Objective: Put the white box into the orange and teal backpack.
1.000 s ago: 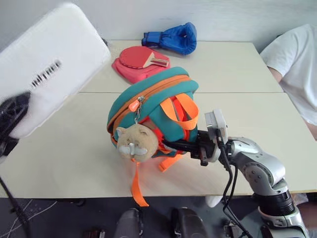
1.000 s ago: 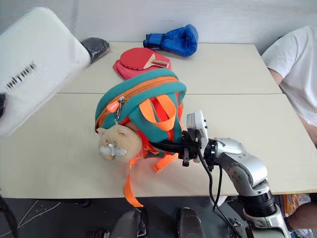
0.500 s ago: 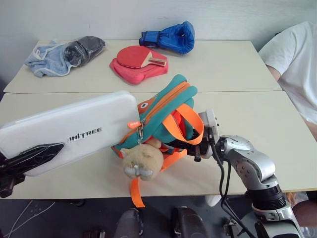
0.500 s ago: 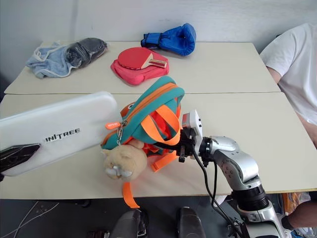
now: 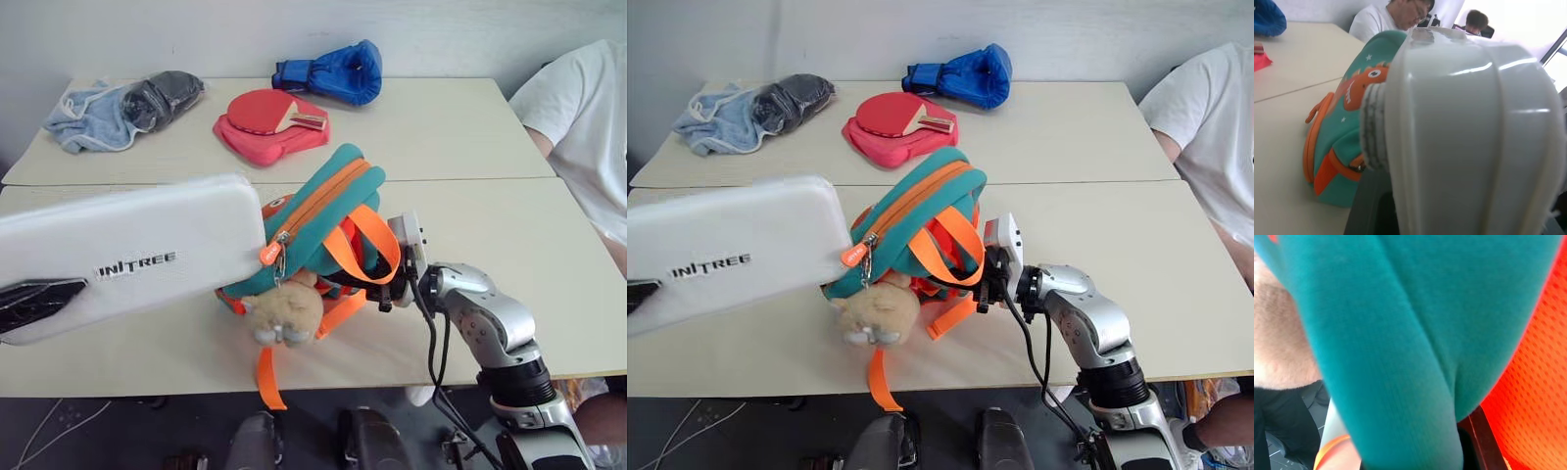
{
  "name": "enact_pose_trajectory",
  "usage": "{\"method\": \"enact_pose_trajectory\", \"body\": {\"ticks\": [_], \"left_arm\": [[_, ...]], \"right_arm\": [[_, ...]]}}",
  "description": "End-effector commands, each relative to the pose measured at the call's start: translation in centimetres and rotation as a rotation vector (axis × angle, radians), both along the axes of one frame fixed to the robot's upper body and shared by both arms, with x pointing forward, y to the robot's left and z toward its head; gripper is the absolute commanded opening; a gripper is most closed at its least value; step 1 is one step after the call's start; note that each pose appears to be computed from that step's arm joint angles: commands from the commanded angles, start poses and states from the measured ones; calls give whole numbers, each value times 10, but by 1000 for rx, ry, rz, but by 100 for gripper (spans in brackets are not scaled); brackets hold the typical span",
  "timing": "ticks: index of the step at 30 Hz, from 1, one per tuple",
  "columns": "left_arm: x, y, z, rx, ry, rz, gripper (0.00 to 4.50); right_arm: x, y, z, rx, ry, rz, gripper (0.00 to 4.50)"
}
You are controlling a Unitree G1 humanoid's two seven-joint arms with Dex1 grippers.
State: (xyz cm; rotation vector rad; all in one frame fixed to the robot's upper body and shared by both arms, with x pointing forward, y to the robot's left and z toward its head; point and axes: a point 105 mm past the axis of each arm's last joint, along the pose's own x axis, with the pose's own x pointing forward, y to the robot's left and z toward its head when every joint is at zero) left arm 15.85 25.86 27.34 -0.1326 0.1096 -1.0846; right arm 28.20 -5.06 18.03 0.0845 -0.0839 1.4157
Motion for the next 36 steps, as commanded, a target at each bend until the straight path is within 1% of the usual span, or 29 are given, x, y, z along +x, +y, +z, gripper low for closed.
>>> {"method": "enact_pose_trajectory", "body": {"ticks": [1, 2, 3, 4, 5, 6, 8, 9, 11, 13, 15, 18, 21, 23, 25, 27, 31, 33, 36], "left_arm": [[12, 2, -12, 105, -73, 45, 127], [14, 2, -14, 114, -86, 47, 127], [17, 3, -19, 163, -103, 51, 127], [26, 6, -21, 236, -177, 74, 127], [33, 7, -21, 280, -216, 86, 127], [46, 11, -18, 358, -316, 130, 127], [58, 13, -14, 438, -413, 152, 127], [63, 13, -11, 470, -479, 160, 127], [71, 8, -4, 443, -517, 163, 127], [74, 1, -4, 458, -509, 116, 127], [75, -7, -10, 510, -510, 55, 127], [79, -25, -20, 509, -457, -37, 127], [79, -48, -30, 516, -425, -176, 127], [77, -62, -26, 463, -423, -258, 127], [79, -67, -23, 460, -427, -294, 127], [82, -69, -30, 536, -437, -347, 127], [90, -63, -36, 647, -449, -395, 127], [92, -63, -21, 550, -469, -362, 127], [87, -49, 19, 246, -417, -248, 127]], "right_arm": [[-5, 3, 11, 34, -55, 27, 1], [-5, 4, 10, 34, -55, 29, 1], [-5, 4, 10, 33, -54, 28, 1], [-5, 3, 9, 31, -54, 23, 1], [-3, 3, 8, 30, -53, 14, 1], [-3, 2, 8, 30, -54, 8, 1], [-2, 2, 7, 31, -54, 2, 1], [-2, 2, 7, 32, -54, 2, 1], [-3, 3, 6, 32, -52, 3, 1], [-5, 3, 5, 32, -45, 12, 1], [-6, 3, 5, 33, -41, 20, 1], [-7, 3, 4, 36, -34, 20, 1], [-9, 5, 4, 35, -30, 33, 1], [-10, 6, 5, 33, -33, 41, 1], [-9, 6, 6, 36, -38, 37, 1], [-8, 7, 8, 42, -43, 30, 1], [-9, 9, 10, 49, -43, 30, 1], [-9, 9, 10, 51, -41, 25, 1], [-8, 8, 9, 48, -44, 2, 1]]}}
